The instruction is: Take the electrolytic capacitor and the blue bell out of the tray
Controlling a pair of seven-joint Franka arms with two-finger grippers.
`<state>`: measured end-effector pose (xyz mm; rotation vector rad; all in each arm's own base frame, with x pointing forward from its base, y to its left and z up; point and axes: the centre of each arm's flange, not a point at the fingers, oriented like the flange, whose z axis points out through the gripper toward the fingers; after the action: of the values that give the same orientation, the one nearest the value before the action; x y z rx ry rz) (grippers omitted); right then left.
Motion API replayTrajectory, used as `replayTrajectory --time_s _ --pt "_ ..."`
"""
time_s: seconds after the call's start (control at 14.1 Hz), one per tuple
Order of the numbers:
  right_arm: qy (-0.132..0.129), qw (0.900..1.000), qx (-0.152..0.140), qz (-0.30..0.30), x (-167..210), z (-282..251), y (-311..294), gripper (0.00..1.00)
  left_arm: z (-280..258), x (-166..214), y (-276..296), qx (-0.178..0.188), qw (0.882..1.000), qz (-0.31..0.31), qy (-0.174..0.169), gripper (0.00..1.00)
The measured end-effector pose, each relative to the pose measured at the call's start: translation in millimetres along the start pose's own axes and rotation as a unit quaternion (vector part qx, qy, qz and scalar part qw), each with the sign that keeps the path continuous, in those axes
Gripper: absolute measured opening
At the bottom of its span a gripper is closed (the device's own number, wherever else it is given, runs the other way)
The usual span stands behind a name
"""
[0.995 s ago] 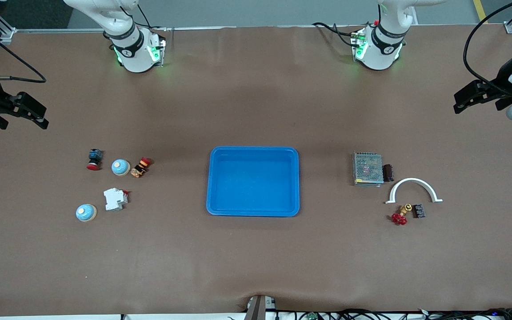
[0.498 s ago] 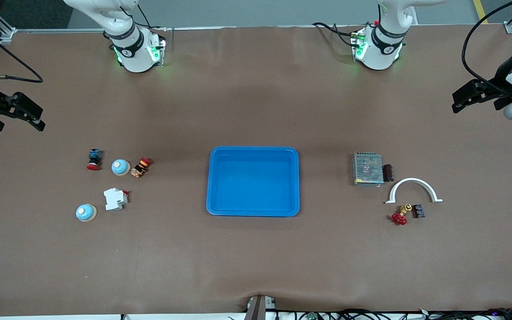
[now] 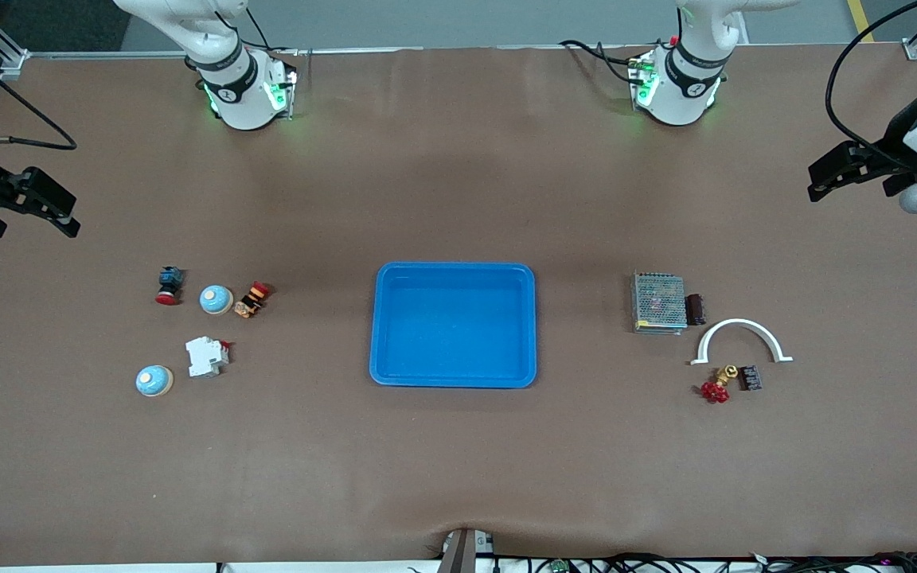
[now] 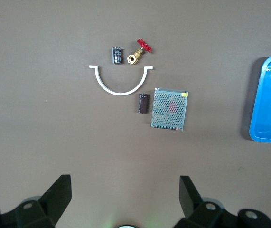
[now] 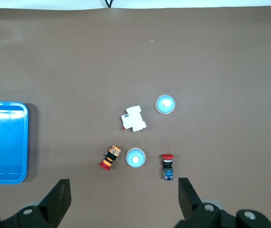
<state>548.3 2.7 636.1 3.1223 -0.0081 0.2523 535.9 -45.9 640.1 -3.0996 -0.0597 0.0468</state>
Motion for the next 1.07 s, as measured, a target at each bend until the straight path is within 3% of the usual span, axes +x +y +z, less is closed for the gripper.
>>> replayTrajectory --time_s 1.07 --pt "0.002 1.0 0.0 0.0 1.9 2.2 0.1 1.0 -6.7 -1.1 -1.0 -0.001 1.0 -0.001 0.007 1.0"
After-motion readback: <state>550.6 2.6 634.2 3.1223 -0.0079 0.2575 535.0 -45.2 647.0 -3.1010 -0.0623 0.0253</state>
